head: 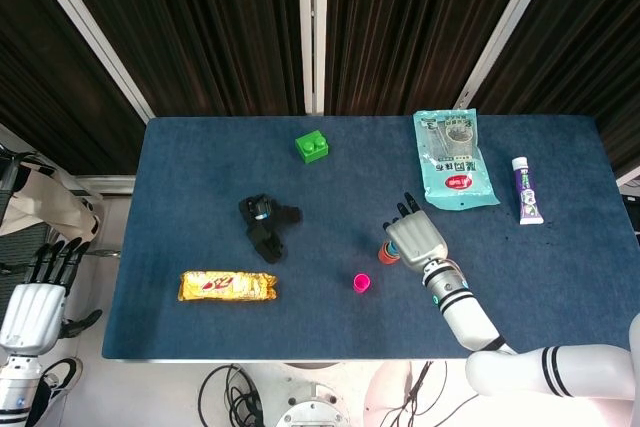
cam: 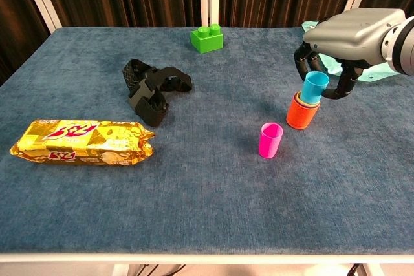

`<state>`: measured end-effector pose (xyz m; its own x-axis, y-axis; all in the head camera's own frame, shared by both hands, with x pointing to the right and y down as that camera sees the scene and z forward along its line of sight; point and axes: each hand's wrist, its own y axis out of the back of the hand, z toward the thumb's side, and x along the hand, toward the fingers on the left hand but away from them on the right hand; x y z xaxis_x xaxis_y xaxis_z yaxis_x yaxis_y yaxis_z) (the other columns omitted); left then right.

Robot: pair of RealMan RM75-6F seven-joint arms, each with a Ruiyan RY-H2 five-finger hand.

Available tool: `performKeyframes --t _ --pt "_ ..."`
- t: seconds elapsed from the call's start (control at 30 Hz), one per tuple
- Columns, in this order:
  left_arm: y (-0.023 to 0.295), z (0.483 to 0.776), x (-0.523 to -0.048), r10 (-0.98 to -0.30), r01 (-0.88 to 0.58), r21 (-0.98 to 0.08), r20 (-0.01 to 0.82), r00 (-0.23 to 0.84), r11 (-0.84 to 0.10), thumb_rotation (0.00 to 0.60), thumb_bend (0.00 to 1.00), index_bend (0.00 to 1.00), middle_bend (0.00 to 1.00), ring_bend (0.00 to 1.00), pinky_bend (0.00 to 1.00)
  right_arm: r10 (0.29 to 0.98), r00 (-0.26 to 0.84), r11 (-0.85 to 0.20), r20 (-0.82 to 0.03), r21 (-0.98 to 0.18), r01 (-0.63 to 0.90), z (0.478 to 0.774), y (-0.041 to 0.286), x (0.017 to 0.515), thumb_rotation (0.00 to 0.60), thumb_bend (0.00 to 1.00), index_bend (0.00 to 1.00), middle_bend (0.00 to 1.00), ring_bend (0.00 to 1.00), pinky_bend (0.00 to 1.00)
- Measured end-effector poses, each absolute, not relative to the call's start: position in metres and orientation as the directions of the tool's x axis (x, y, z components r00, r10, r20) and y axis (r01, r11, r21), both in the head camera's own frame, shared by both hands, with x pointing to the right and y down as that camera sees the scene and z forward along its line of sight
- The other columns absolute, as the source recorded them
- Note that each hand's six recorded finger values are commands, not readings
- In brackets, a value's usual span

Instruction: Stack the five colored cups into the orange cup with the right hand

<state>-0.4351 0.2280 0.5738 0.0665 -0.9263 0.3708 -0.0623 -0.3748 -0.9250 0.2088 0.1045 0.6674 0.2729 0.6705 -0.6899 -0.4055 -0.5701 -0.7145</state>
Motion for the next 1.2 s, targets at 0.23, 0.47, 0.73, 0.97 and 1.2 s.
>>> performKeyframes --t 0.23,0.47,0.73,0.97,1.2 --pt "0.229 0.575 -0.437 -0.925 -0.063 -0.923 0.376 0.062 -0.38 0.6 0.03 0.06 0.04 0.0 0.0 0.68 0.294 -0.568 -0.672 -0.736 -0.368 0.658 0.101 0.206 0.6 0.21 0.15 0.27 0.01 0.0" --pt "0.228 0.575 -0.436 -0.925 -0.062 -0.924 0.374 0.067 -0.378 0.6 0.03 0.06 0.04 0.0 0.0 0.689 0.366 -0.547 -0.626 -0.78 -0.305 0.632 0.102 0.193 0.6 0.21 0.14 0.28 0.01 0.0" --pt "0.229 0.574 -0.434 -0.926 -0.062 -0.925 0.371 0.067 -0.375 0.6 0.03 0.06 0.04 0.0 0.0 0.619 0.482 -0.533 -0.62 -0.782 -0.323 0.625 0.131 0.174 0.6 0.17 0.16 0.29 0.01 0.0" --pt "0.23 0.573 -0.436 -0.927 -0.064 -0.925 0.371 0.063 -0.374 0.6 0.03 0.06 0.04 0.0 0.0 0.562 0.497 -0.551 -0.661 -0.747 -0.371 0.651 0.153 0.165 0.6 0.17 0.17 0.29 0.01 0.0" --pt "0.229 0.572 -0.438 -0.928 -0.071 -0.926 0.368 0.06 -0.371 0.6 0.03 0.06 0.04 0.0 0.0 0.546 0.496 -0.557 -0.675 -0.735 -0.387 0.665 0.163 0.157 0.6 0.17 0.23 0.3 0.01 0.0"
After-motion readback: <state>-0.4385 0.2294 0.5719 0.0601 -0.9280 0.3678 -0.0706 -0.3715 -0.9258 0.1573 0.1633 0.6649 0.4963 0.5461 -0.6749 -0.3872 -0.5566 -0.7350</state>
